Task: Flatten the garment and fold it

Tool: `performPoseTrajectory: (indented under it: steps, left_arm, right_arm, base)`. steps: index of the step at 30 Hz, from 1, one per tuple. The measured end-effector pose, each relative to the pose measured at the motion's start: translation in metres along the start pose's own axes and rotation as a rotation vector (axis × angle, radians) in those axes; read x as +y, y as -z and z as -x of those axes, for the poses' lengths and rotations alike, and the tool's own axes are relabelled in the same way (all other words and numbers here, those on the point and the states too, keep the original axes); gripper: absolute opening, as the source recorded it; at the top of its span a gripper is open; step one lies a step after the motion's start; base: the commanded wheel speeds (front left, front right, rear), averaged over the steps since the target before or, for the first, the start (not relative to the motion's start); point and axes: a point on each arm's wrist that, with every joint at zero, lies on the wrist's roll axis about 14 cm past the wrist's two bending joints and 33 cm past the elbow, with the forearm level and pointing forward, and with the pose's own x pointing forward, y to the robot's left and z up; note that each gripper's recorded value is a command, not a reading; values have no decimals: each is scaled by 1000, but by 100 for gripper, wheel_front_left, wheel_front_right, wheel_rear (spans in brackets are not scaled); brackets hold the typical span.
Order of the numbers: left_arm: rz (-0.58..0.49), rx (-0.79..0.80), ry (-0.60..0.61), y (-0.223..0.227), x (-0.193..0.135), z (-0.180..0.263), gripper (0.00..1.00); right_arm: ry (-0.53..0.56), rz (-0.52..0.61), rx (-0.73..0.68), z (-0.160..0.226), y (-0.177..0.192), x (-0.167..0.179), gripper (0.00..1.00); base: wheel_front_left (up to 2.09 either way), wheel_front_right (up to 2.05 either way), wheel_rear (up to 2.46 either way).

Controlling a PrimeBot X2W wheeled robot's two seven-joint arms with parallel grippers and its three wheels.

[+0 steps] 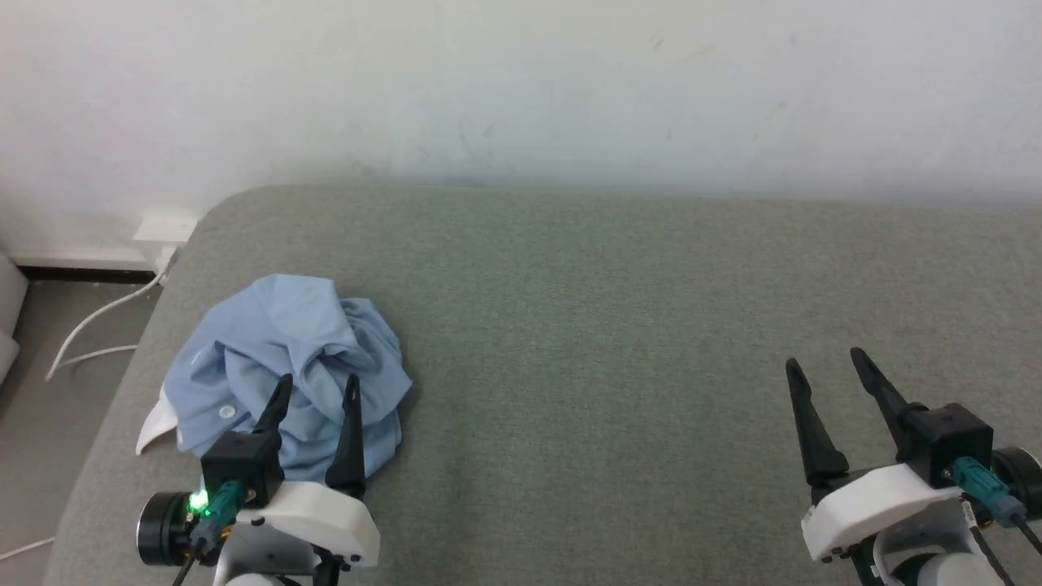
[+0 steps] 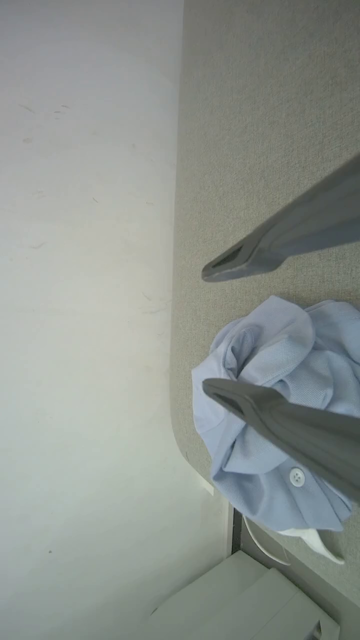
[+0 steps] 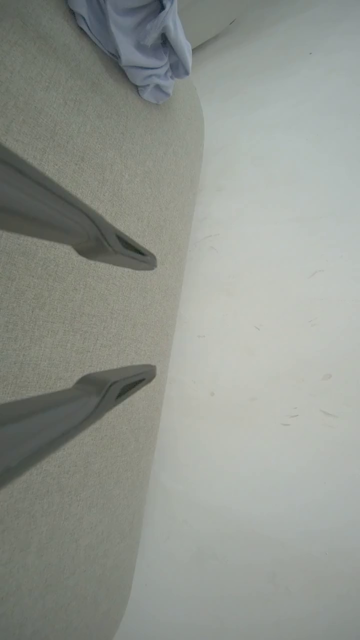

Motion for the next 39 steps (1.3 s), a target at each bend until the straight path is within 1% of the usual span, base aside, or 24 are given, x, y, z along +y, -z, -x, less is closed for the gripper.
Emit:
performPoseTrajectory:
  steps: [9,20,33,39]
  left_arm:
    - [32,-21,-83,-3,26,14,100]
    - [57,-39,-195,-4,59,37,100]
    - [103,-51,-279,-1,80,52,100]
    - [102,-65,-286,-4,83,50,100]
  right_arm:
    - [-74,-3,-24,-14,-5,24,100]
    - [-193,3,-48,-30,-11,63,100]
    - [-277,1,-65,-40,-14,91,100]
    - [-297,-1,-67,-43,-12,98,100]
  base:
    - [0,0,0]
    - [-7,-7,-7]
    - [-4,-4,-4]
    - [0,0,0]
